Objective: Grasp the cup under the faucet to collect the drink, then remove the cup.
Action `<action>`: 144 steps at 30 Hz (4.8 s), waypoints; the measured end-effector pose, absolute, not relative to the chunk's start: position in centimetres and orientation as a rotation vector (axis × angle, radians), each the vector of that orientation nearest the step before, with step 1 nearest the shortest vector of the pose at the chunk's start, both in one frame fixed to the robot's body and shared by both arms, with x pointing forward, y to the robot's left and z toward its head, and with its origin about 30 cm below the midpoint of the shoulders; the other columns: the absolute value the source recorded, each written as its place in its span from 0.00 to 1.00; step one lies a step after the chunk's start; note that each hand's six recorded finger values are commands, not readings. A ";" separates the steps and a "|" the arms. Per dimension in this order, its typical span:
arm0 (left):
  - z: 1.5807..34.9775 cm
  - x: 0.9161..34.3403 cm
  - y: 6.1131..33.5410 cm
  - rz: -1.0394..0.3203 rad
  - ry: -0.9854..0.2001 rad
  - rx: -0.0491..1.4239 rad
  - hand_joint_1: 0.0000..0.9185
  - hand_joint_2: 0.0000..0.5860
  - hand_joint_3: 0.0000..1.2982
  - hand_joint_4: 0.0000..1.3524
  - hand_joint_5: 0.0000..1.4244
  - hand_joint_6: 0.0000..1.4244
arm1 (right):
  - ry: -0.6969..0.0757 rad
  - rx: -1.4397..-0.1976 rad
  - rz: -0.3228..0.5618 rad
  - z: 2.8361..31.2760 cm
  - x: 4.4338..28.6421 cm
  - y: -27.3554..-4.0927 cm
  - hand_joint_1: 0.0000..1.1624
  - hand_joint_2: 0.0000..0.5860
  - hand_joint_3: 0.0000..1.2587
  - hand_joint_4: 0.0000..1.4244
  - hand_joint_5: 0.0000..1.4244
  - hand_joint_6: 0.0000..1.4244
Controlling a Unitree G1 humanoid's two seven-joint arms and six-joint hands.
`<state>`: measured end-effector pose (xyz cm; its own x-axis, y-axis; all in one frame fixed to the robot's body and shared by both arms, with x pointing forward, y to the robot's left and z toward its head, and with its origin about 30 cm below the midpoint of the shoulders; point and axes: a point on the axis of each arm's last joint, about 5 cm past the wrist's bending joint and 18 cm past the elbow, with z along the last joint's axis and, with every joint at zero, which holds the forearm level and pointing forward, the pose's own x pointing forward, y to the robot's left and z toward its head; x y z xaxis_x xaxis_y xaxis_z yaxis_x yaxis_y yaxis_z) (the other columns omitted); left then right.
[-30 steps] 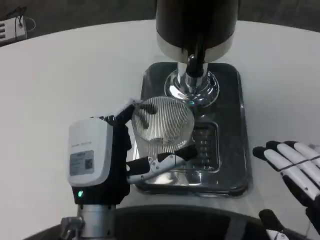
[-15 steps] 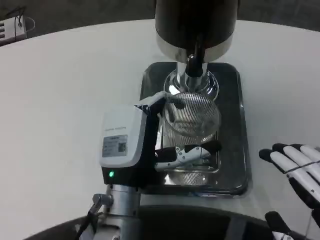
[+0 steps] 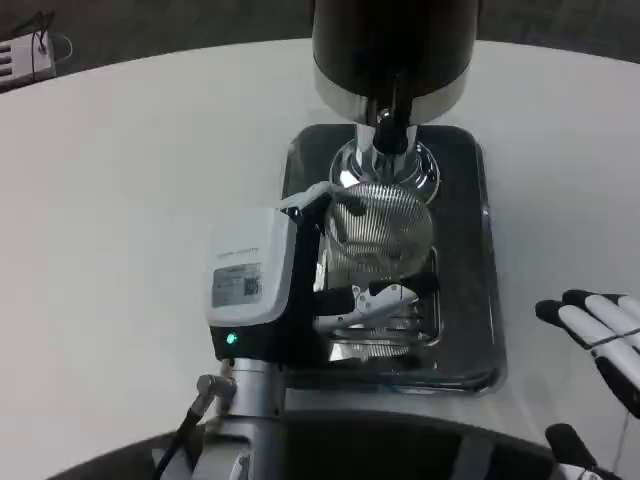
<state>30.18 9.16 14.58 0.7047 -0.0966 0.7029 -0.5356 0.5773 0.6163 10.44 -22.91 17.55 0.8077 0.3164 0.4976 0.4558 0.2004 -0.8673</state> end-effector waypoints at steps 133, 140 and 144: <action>25.2 21.9 3.9 -0.005 -0.884 1.006 0.00 0.27 0.00 0.00 0.07 0.00 | -0.669 -1.283 -0.075 16.9 11.6 -22.0 0.21 0.83 0.11 0.11 0.17 0.23; 25.3 21.9 3.9 -0.008 -0.882 1.013 0.00 0.27 0.00 0.00 0.08 0.00 | -0.627 -1.199 -0.089 17.0 12.2 -21.9 0.27 0.67 0.08 0.10 0.16 0.23; 25.3 21.9 4.0 -0.006 -0.885 1.015 0.00 0.27 0.00 0.00 0.08 0.00 | -0.582 -1.122 -0.077 17.0 12.8 -21.9 0.30 0.60 0.06 0.09 0.15 0.23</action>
<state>21.88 3.99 25.30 0.6643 -0.3897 0.6378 -0.3804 0.5582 0.7373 12.78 -21.93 16.97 0.8493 0.2275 0.4764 0.3434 0.4474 -0.8258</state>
